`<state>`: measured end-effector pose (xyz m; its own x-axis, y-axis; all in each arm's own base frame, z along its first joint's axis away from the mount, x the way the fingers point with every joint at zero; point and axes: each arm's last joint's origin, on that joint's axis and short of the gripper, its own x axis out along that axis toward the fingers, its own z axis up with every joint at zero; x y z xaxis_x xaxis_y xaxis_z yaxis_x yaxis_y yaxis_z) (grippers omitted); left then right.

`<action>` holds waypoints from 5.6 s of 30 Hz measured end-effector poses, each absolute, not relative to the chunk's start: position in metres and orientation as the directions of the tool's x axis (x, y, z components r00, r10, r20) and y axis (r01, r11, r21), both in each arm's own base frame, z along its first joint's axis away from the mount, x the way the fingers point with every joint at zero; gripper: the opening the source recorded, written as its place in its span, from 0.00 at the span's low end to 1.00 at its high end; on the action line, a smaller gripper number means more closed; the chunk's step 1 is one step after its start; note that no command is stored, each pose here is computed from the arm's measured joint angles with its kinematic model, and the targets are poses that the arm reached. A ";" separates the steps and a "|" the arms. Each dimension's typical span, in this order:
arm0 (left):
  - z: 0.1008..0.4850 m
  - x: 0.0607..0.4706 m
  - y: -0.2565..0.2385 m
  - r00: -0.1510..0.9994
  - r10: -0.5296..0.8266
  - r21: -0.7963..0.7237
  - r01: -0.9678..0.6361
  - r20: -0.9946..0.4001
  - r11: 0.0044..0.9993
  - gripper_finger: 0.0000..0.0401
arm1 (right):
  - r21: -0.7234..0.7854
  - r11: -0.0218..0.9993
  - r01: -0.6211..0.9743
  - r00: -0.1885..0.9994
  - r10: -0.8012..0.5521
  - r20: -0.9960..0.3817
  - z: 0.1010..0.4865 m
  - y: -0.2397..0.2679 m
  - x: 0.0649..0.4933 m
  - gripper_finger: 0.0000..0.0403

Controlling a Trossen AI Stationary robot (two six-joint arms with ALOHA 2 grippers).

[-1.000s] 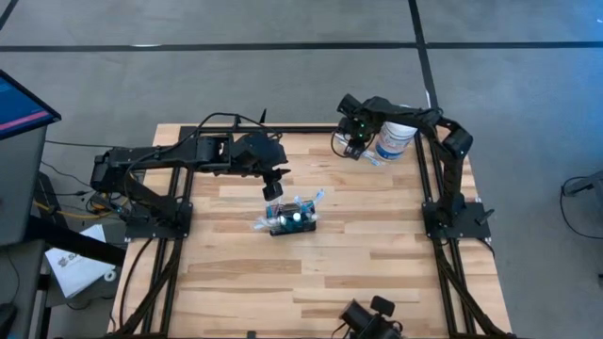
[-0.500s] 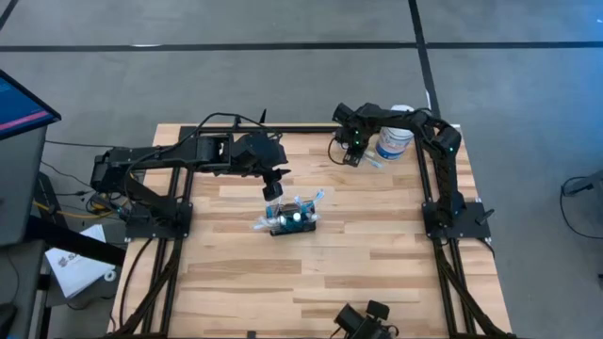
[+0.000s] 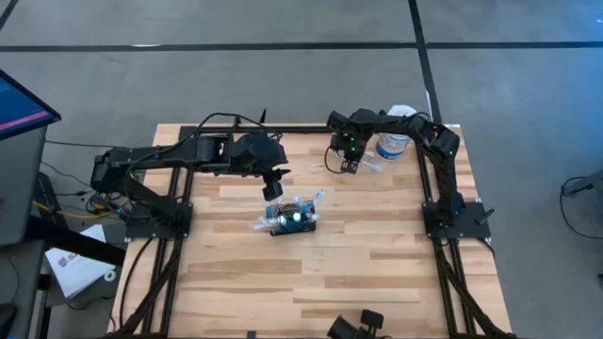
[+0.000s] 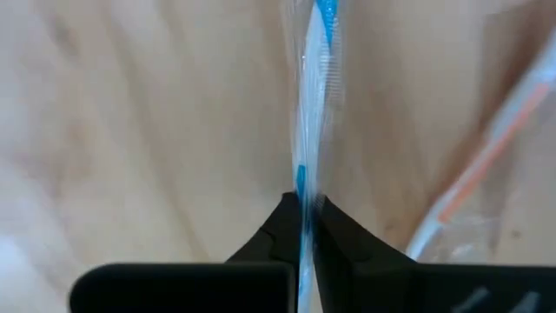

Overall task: Pick & Place toothbrushing station
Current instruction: Put the blue toothbrush into the wire organizer

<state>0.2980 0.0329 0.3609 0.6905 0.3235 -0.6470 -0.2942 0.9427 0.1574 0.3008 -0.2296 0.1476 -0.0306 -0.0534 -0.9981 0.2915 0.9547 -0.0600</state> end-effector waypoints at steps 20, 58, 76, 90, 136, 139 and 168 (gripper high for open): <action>0.362 0.299 0.033 0.696 0.327 0.158 -0.297 -0.639 0.942 0.28 | -0.165 0.965 0.205 0.230 -0.211 -0.950 0.264 -0.164 0.306 0.00; 0.378 0.311 0.033 0.827 0.306 0.102 -0.293 -0.472 0.951 0.28 | -0.222 0.970 0.096 0.870 -0.190 -0.456 0.407 -0.041 0.282 0.00; 0.377 0.323 0.026 0.927 0.207 0.164 -0.161 -0.312 0.973 0.28 | -0.187 0.981 -0.048 0.986 0.016 -0.168 0.443 -0.016 0.276 0.00; 0.358 0.332 0.023 0.987 0.153 0.238 -0.136 -0.056 0.962 0.28 | -0.182 0.980 -0.080 0.988 0.053 -0.148 0.446 -0.011 0.273 0.01; 0.368 0.339 0.018 0.955 -0.027 0.265 -0.055 0.296 0.963 0.28 | -0.195 0.977 -0.092 0.991 0.071 -0.110 0.450 -0.007 0.275 0.00; 0.362 0.344 0.018 0.957 -0.027 0.268 -0.054 0.290 0.962 0.26 | -0.194 0.977 -0.093 0.990 0.070 -0.118 0.449 -0.008 0.275 0.00; 0.354 0.344 0.017 0.982 -0.066 0.099 0.048 0.179 0.994 0.03 | -0.242 0.954 -0.178 0.964 0.119 -0.237 0.439 -0.006 0.256 0.16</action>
<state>0.3437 0.0171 0.3544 0.9816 -0.0658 0.1795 0.0485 0.9939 0.0992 0.2559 -0.0055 0.4392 0.9640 0.1195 -0.2375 -0.1778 0.9539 -0.2418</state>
